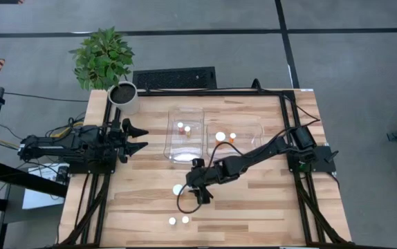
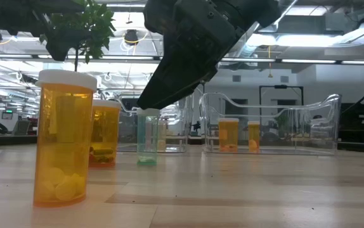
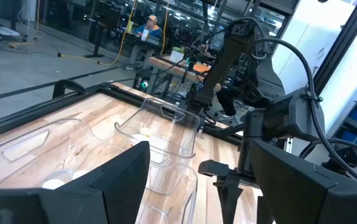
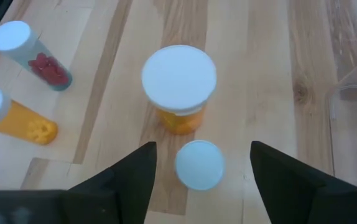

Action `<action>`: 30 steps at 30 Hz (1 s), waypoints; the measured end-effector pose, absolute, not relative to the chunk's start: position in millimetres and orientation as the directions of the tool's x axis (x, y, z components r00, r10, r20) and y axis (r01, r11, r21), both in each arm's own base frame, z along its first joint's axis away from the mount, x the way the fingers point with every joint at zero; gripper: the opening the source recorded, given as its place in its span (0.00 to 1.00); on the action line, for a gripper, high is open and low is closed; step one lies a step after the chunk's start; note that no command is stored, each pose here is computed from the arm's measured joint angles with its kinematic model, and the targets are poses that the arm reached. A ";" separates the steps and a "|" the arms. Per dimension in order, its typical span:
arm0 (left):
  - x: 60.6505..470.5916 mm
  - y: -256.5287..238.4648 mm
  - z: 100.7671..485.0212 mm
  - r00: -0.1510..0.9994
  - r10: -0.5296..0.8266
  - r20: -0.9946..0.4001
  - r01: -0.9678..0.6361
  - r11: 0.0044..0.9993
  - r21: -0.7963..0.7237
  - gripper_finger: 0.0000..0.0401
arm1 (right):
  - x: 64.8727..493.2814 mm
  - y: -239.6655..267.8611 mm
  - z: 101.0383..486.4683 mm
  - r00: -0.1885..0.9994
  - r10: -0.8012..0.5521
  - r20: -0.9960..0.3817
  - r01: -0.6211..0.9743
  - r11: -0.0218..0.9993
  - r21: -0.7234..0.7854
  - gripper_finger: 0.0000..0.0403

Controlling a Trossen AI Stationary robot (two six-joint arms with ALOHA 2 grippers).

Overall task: Pick and place medicine bottles into bin by pill shape (circle, oval)
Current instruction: Put the top blue pill bottle into the left transparent bin

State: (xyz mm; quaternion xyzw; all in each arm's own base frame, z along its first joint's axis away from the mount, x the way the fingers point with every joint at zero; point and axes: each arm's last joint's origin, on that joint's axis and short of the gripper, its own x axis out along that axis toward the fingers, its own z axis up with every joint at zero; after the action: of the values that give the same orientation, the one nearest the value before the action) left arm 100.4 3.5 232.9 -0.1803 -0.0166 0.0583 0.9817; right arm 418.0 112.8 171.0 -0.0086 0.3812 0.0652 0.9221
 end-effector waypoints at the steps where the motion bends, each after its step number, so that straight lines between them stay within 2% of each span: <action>1: 100.4 3.5 232.9 0.993 0.120 0.012 -0.108 0.928 -0.356 0.67 | 418.0 112.7 171.0 0.701 0.113 -0.704 -0.126 0.991 0.034 0.65; 20: 100.4 3.5 232.9 0.993 0.121 0.012 -0.109 0.928 -0.356 0.67 | 417.3 118.1 171.4 0.706 0.124 -0.697 -0.135 0.990 0.039 0.61; 24: 100.5 3.5 232.9 0.993 0.121 0.011 -0.109 0.928 -0.356 0.67 | 418.8 118.3 154.1 0.678 0.115 -0.726 -0.132 0.991 0.034 0.61; 30: 100.4 3.5 232.6 0.993 0.121 0.008 -0.110 0.928 -0.356 0.67 | 419.6 118.8 156.4 0.687 0.118 -0.717 -0.134 0.990 0.035 0.61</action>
State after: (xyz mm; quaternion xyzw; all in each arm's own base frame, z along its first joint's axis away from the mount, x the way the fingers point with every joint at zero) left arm 100.4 3.5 232.6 -0.1803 -0.0151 0.0588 0.9817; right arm 419.6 118.8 156.4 -0.0102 0.3897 0.0685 0.9183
